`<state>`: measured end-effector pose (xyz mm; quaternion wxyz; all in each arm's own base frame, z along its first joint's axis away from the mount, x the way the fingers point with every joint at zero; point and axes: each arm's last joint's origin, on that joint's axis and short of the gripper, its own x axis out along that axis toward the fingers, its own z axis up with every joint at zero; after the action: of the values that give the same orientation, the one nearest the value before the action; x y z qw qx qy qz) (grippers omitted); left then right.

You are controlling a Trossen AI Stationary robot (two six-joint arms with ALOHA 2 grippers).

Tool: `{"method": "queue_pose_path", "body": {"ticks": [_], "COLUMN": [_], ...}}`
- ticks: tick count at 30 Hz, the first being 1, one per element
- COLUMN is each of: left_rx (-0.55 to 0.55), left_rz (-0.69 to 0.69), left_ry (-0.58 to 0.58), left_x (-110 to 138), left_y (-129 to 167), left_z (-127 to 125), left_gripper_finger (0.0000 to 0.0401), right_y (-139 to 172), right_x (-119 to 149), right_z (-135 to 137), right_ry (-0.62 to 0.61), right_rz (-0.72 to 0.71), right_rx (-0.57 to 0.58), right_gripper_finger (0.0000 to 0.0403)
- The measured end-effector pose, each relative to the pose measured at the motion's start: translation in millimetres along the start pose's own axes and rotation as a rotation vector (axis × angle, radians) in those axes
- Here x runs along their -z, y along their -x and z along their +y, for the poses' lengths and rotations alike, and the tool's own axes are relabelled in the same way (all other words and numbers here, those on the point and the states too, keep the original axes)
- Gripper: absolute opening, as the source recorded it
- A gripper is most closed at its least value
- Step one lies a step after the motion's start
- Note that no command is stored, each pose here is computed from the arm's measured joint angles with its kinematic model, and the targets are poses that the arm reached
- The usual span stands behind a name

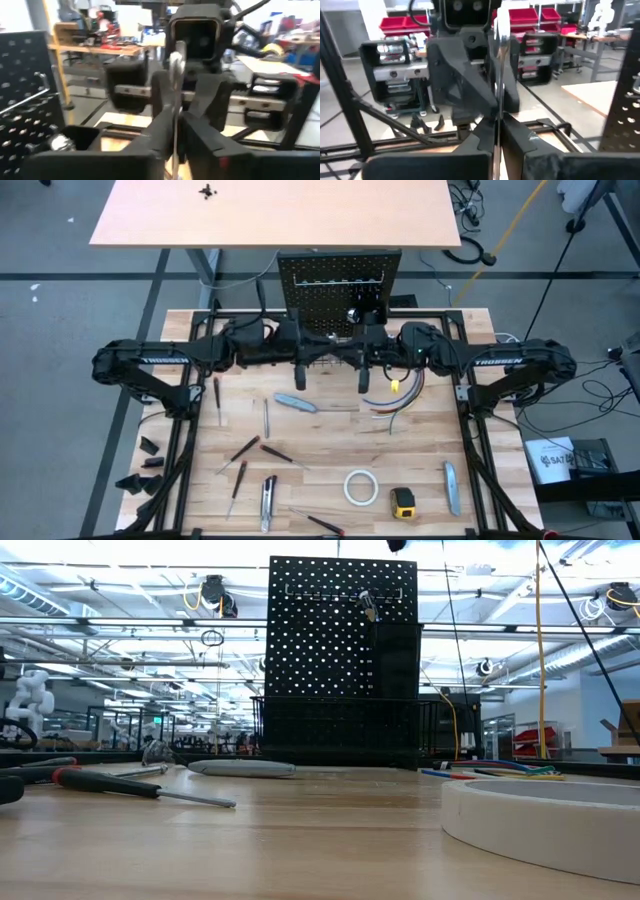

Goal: Hang tools onto peg board
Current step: Put the wrench into the black bin on the pegboard

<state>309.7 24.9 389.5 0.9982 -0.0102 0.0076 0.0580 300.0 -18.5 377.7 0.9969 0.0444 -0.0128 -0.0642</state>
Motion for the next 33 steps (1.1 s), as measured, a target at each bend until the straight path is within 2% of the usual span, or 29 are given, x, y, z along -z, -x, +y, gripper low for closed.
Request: {"method": "queue_pose_path", "body": {"ticks": [6,11,14,21,25,33], "left_rx": [-0.110,-0.198,-0.231,-0.268,-0.275,-0.270], "left_rz": [0.069,0.134,0.157,0.144,0.151,0.168], "left_ry": [-0.007,-0.025,-0.024,-0.018,-0.006,0.012], "left_x": [-1,-4,-7,-12,-11,-9], "left_y": [13,30,41,50,49,49], "left_z": [4,10,13,23,24,23], "left_gripper_finger": [0.0168,0.0216,0.0225,0.0228,0.0228,0.0228], "right_y": [23,48,66,72,71,73], "right_x": [-13,-5,5,36,53,56], "right_z": [-8,-22,-37,-66,-73,-79], "right_ry": [0.002,-0.026,-0.066,-0.098,-0.049,-0.009], "right_rz": [0.024,0.027,-0.024,-0.145,-0.076,-0.053], "right_rx": [0.118,0.312,0.422,0.542,0.670,0.743], "right_gripper_finger": [0.0006,0.0006,0.0006,0.0006,0.0006,0.0006]}}
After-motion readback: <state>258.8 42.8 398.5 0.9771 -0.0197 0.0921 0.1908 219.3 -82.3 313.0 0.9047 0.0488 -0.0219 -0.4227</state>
